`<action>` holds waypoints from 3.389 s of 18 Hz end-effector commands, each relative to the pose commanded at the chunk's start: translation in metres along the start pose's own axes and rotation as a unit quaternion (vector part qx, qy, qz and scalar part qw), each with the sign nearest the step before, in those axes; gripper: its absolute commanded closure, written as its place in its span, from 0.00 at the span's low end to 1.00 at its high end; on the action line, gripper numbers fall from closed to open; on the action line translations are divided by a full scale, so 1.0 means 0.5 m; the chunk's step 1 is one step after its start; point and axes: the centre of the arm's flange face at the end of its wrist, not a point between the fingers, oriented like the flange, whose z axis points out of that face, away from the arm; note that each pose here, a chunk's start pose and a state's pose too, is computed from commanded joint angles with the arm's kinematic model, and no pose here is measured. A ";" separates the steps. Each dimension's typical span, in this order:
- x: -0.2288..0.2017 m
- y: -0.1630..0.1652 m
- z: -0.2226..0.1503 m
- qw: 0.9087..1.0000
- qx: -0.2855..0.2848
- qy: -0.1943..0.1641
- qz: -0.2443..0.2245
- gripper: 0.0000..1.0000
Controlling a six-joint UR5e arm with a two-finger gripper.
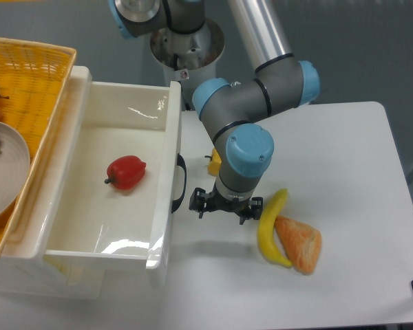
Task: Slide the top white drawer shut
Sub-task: 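Move the gripper to the front face of the open white drawer, then push the drawer front with the gripper, sliding the drawer into the cabinet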
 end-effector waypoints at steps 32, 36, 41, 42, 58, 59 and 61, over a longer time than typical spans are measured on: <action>0.032 0.000 -0.028 0.999 0.015 0.029 0.003 0.00; 0.041 -0.001 -0.027 0.999 0.014 0.031 0.006 0.00; 0.063 0.002 -0.040 0.999 0.010 0.033 0.011 0.00; 0.066 0.003 -0.042 0.999 0.010 0.033 0.012 0.00; 0.144 -0.010 -0.049 0.999 0.010 0.032 0.035 0.00; 0.144 -0.009 -0.049 0.999 0.010 0.032 0.034 0.00; 0.159 -0.012 -0.048 0.999 0.009 0.032 0.040 0.00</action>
